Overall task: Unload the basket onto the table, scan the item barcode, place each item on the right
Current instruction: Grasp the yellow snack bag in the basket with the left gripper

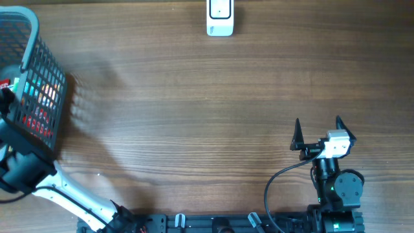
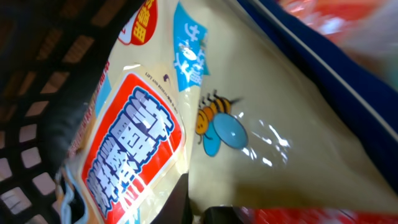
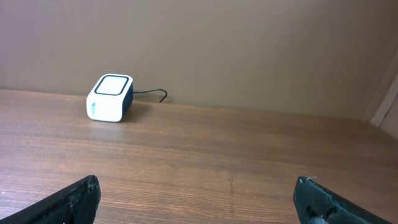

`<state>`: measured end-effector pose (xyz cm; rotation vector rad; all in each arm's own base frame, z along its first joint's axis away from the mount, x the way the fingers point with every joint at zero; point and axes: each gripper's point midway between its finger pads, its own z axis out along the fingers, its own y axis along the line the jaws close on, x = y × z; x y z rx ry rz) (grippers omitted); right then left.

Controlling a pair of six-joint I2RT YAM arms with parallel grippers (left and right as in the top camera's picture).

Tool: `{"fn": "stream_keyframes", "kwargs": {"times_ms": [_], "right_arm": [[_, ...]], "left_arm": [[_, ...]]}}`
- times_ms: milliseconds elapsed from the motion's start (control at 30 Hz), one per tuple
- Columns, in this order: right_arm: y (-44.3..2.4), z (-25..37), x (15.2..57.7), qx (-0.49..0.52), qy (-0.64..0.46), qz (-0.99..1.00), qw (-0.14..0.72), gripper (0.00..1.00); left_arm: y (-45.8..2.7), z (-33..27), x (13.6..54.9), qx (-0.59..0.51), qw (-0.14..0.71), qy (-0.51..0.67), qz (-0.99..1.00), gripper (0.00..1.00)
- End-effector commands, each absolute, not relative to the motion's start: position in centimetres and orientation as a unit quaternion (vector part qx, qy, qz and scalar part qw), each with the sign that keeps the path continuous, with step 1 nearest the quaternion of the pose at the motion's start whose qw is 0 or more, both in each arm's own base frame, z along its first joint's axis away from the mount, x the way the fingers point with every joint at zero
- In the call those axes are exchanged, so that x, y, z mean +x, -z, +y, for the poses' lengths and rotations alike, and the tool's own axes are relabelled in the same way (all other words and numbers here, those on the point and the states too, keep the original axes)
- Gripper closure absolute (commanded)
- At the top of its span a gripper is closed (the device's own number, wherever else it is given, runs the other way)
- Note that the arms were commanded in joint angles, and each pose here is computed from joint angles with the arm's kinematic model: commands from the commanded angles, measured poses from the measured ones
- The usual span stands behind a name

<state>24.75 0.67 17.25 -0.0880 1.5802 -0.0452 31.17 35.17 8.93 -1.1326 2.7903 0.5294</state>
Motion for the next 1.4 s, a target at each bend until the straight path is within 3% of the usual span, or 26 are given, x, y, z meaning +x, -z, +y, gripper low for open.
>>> {"fn": "stream_keyframes", "kwargs": {"times_ms": [0,267,467,500,533,567,600,1033,1367], "right_arm": [[-17.4,0.6,24.7,-0.042,0.025,0.707,0.706,0.00],[-17.4,0.6,24.7,-0.042,0.025,0.707,0.706,0.00],[-17.4,0.6,24.7,-0.042,0.025,0.707,0.706,0.00],[-17.4,0.6,24.7,-0.042,0.025,0.707,0.706,0.00],[-17.4,0.6,24.7,-0.042,0.025,0.707,0.706,0.00],[-17.4,0.6,24.7,-0.042,0.025,0.707,0.706,0.00],[-17.4,0.6,24.7,-0.042,0.025,0.707,0.706,0.00],[-17.4,0.6,24.7,-0.042,0.025,0.707,0.706,0.00],[-17.4,0.6,24.7,-0.042,0.025,0.707,0.706,0.00]], "left_arm": [[-18.8,33.2,34.4,-0.373,0.193,-0.127,0.899,0.96],[-27.5,31.8,33.2,-0.386,0.293,-0.145,0.863,0.96],[-27.9,30.5,32.6,-0.375,0.286,-0.130,0.872,0.96],[-27.1,30.5,32.4,-0.371,0.274,-0.128,0.878,0.82],[-26.1,30.7,32.2,-0.375,0.261,-0.126,0.881,0.52],[-25.0,30.8,32.1,-0.377,0.248,-0.122,0.884,0.07],[-23.8,30.9,32.0,-0.379,0.234,-0.118,0.887,0.00],[-11.3,34.9,31.0,-0.337,0.079,-0.160,0.925,0.00],[-7.1,38.8,30.5,-0.337,0.035,-0.244,0.909,0.00]]}}
